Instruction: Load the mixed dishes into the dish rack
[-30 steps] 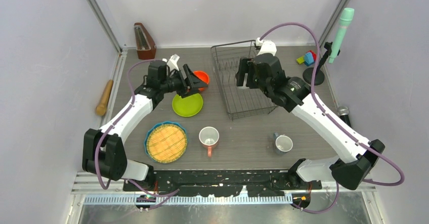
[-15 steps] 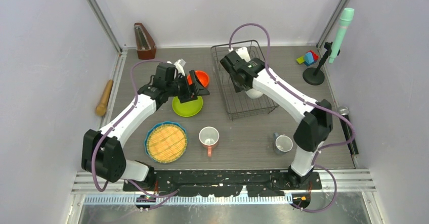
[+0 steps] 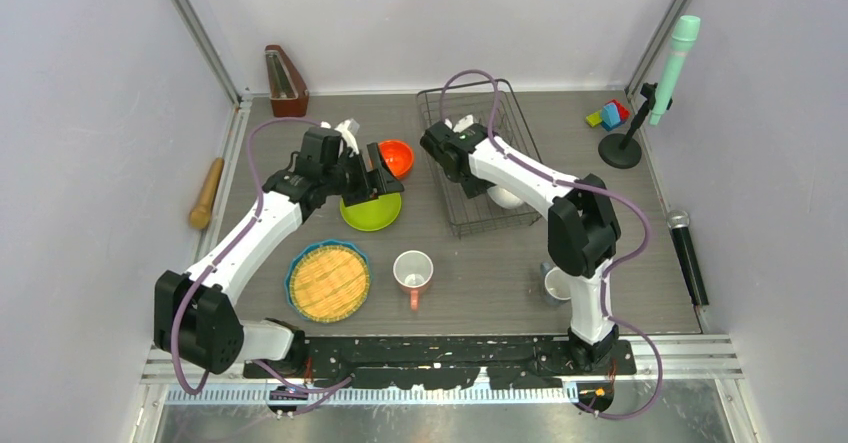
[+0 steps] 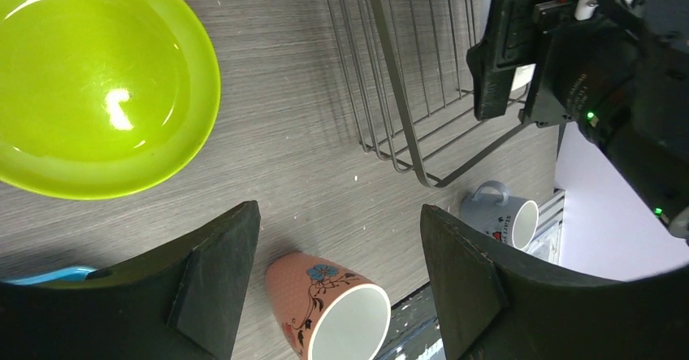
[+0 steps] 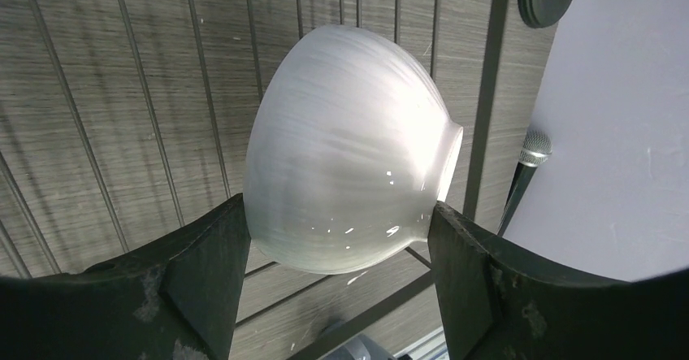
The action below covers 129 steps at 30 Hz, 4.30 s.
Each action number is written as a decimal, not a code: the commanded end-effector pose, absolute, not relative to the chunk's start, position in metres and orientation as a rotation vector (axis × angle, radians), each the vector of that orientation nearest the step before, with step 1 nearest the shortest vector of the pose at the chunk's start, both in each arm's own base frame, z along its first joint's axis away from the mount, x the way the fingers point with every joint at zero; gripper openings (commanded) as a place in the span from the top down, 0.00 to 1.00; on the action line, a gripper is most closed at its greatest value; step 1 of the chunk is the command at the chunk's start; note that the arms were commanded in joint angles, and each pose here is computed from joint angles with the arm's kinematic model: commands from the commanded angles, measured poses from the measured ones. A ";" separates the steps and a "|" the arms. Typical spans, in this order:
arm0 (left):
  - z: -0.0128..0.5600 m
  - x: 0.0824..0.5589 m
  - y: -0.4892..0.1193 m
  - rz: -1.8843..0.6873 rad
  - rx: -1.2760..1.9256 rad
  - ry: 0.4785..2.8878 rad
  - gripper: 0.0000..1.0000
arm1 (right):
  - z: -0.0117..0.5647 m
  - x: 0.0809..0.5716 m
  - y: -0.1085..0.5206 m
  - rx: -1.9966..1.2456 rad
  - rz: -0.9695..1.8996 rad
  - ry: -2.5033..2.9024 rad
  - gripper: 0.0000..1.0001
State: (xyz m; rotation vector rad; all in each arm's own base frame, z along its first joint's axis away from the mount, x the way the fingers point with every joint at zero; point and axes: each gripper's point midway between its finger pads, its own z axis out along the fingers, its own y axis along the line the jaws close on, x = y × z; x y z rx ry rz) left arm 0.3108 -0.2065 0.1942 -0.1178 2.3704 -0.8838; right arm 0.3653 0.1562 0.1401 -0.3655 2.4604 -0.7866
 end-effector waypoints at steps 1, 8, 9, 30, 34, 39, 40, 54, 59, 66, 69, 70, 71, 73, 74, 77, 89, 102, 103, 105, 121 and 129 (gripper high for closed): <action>0.200 0.311 -0.202 -0.868 -0.096 2.344 0.26 | 0.148 0.364 0.148 -0.294 -0.846 2.421 1.00; 0.199 0.309 -0.204 -0.882 -0.081 2.351 0.26 | 0.123 0.355 0.144 -0.263 -0.902 2.474 0.97; 0.198 0.309 -0.204 -0.880 -0.081 2.352 0.26 | 0.120 0.355 0.145 -0.263 -0.906 2.477 0.95; 0.189 0.314 -0.189 -0.769 -0.106 2.402 0.21 | 0.102 0.345 0.160 -0.254 -0.672 2.594 0.02; 0.185 0.327 -0.182 -0.710 -0.148 2.402 0.22 | 0.125 0.346 0.164 -0.231 -0.597 2.563 0.02; 0.174 0.357 -0.173 -0.614 -0.278 2.351 0.24 | 0.163 0.350 0.167 -0.182 -0.501 2.494 0.03; 0.172 0.364 -0.171 -0.594 -0.303 2.339 0.25 | 0.168 0.352 0.168 -0.173 -0.478 2.478 0.04; 0.124 0.454 -0.151 -0.449 -0.509 2.316 0.35 | 0.264 0.323 0.189 -0.089 0.073 2.276 0.11; 0.107 0.475 -0.154 -0.443 -0.506 2.360 0.40 | 0.286 0.308 0.184 -0.071 0.178 2.191 0.11; 0.078 0.483 -0.163 -0.437 -0.476 2.468 0.61 | 0.288 0.298 0.174 -0.051 0.192 2.168 0.11; 0.077 0.482 -0.167 -0.465 -0.451 2.479 0.85 | 0.285 0.295 0.173 -0.049 0.187 2.187 0.10; 0.080 0.481 -0.171 -0.504 -0.427 2.485 0.97 | 0.284 0.293 0.173 -0.050 0.190 2.193 0.10; 0.086 0.480 -0.175 -0.546 -0.403 2.491 1.00 | 0.285 0.291 0.174 -0.053 0.206 2.195 0.10; 0.102 0.475 -0.176 -0.590 -0.375 2.490 1.00 | 0.286 0.286 0.177 -0.060 0.249 2.195 0.09; 0.114 0.473 -0.175 -0.600 -0.362 2.475 1.00 | 0.292 0.284 0.179 -0.060 0.286 2.172 0.09; 0.155 0.460 -0.173 -0.661 -0.333 2.405 1.00 | 0.292 0.275 0.192 -0.075 0.415 2.157 0.09; 0.259 0.341 -0.235 -1.421 -0.232 2.196 1.00 | 0.338 0.241 0.273 -0.042 1.209 1.879 0.08; 0.291 0.285 -0.256 -1.530 -0.127 2.161 1.00 | 0.341 0.244 0.298 -0.057 1.334 1.789 0.00; 0.289 0.284 -0.257 -1.527 -0.125 2.164 1.00 | 0.338 0.248 0.295 -0.037 1.307 1.794 0.01; 0.286 0.282 -0.259 -1.522 -0.126 2.172 1.00 | 0.337 0.252 0.294 -0.023 1.281 1.796 0.03; 0.257 0.269 -0.286 -1.502 -0.073 2.248 1.00 | 0.334 0.253 0.284 0.057 1.264 1.792 0.83; 0.243 0.271 -0.279 -1.401 -0.057 2.287 0.53 | 0.328 0.264 0.254 0.093 1.031 1.830 1.00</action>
